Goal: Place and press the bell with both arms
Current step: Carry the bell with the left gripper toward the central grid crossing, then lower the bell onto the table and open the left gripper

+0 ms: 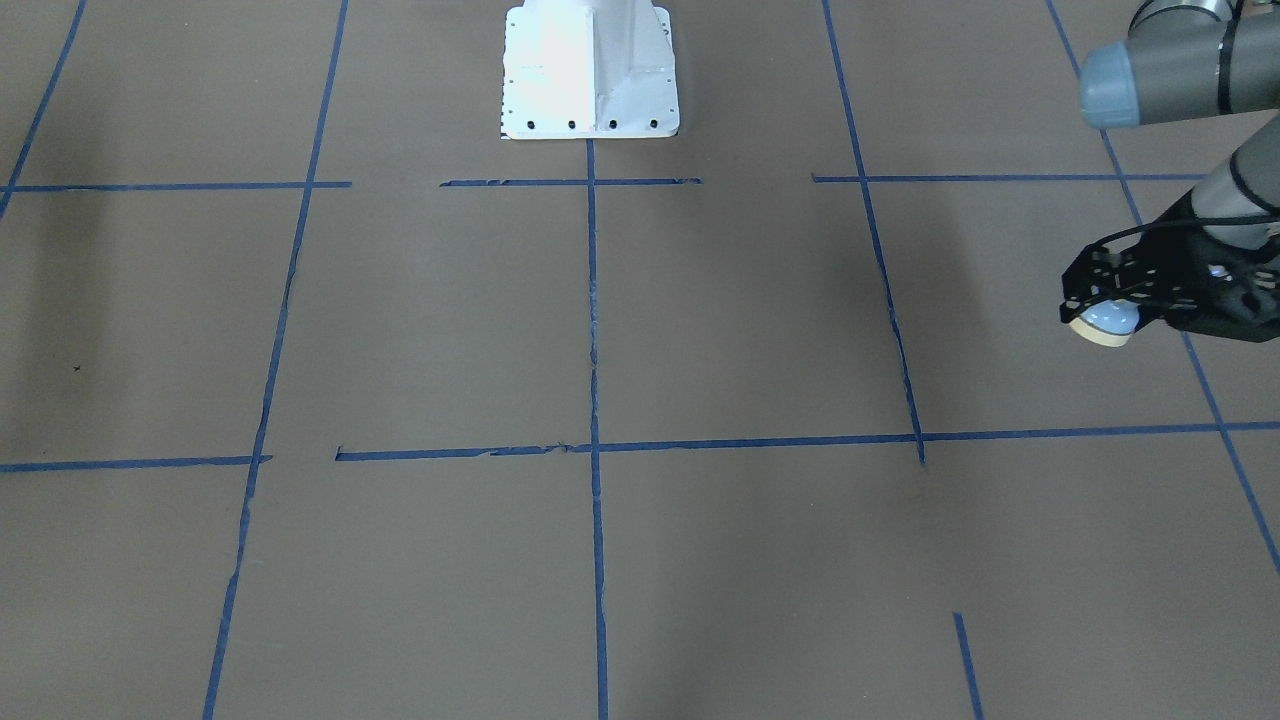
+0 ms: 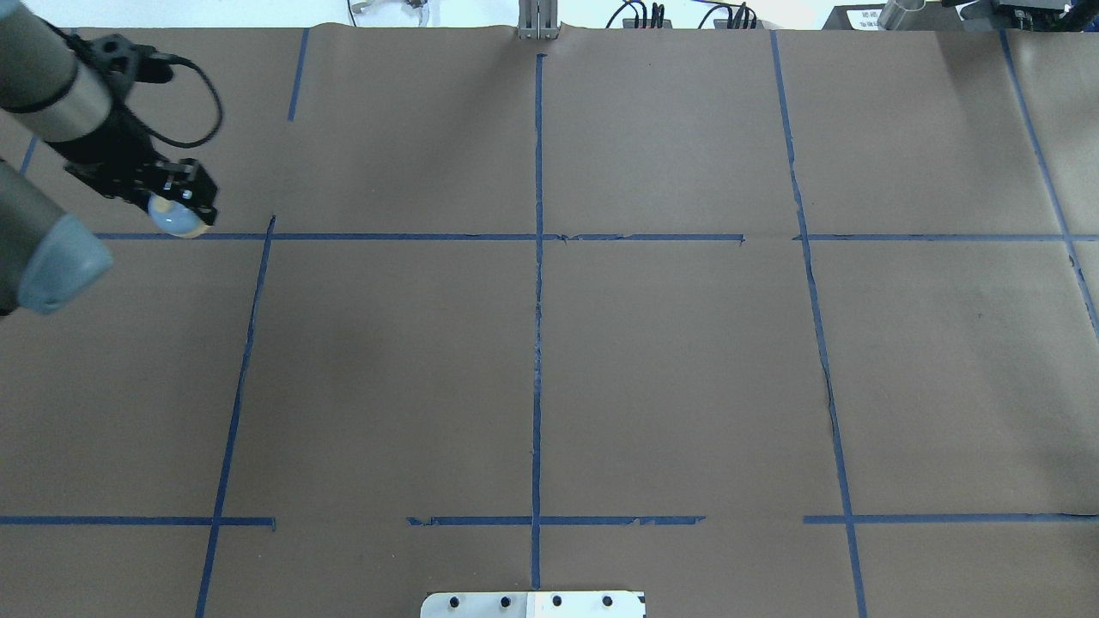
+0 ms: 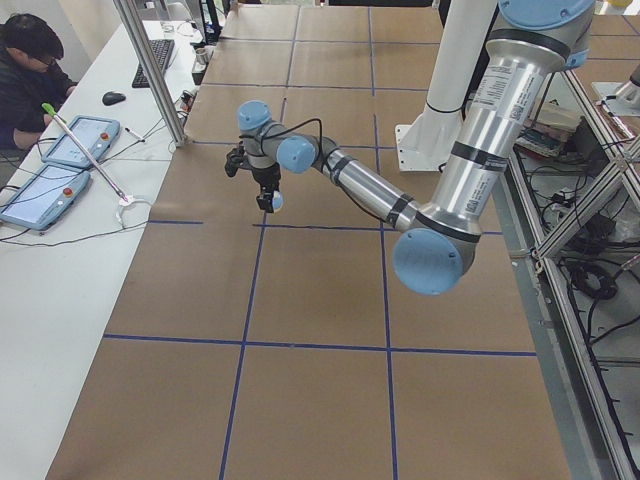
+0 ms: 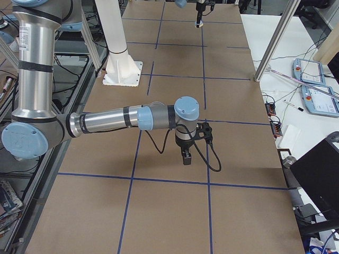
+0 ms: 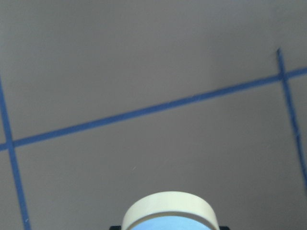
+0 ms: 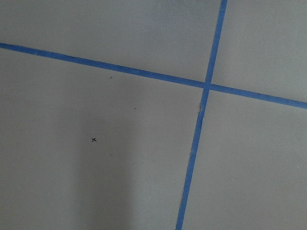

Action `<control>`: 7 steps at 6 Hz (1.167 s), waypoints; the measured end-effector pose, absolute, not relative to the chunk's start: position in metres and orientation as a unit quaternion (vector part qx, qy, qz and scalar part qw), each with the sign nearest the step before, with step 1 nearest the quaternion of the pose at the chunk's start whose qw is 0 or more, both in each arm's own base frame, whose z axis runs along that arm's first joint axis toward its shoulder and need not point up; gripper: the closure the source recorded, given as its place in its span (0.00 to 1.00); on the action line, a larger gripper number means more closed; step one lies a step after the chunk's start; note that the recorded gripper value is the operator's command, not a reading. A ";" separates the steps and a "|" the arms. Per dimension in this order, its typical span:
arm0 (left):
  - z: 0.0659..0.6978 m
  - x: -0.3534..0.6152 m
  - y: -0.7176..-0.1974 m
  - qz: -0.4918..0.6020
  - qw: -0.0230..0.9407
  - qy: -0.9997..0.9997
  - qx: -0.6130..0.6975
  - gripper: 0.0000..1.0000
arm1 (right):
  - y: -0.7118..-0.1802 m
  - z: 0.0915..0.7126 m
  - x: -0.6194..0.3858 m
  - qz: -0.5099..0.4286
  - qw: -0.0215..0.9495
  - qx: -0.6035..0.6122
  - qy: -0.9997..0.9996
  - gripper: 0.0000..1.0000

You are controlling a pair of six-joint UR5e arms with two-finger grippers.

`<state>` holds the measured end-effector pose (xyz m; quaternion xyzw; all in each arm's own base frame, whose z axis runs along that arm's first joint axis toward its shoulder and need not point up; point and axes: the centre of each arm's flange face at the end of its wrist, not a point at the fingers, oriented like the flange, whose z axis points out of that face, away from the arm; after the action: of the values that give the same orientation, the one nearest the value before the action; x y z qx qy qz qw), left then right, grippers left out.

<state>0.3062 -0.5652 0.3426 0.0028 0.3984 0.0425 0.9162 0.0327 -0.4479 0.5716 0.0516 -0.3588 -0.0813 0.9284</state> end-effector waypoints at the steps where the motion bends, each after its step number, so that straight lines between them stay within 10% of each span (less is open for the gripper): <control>1: 0.296 0.382 -0.576 0.009 0.920 0.392 -0.014 0.97 | -0.448 0.572 0.032 -0.081 0.928 0.051 -0.359 0.00; 5: 0.182 0.603 -0.583 -0.081 0.919 0.386 -0.026 0.93 | -0.448 0.572 0.032 -0.081 0.929 0.051 -0.359 0.00; 6: 0.174 0.627 -0.572 -0.081 0.918 0.387 -0.019 0.78 | -0.448 0.572 0.032 -0.081 0.929 0.051 -0.358 0.00; 7: 0.172 0.640 -0.563 -0.078 0.919 0.386 -0.015 0.29 | -0.448 0.572 0.032 -0.081 0.929 0.051 -0.358 0.00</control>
<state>0.6399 -0.5632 0.1725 -0.0152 0.3856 -0.0784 0.9192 0.0322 -0.4480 0.5721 0.0510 -0.3579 -0.0812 0.9288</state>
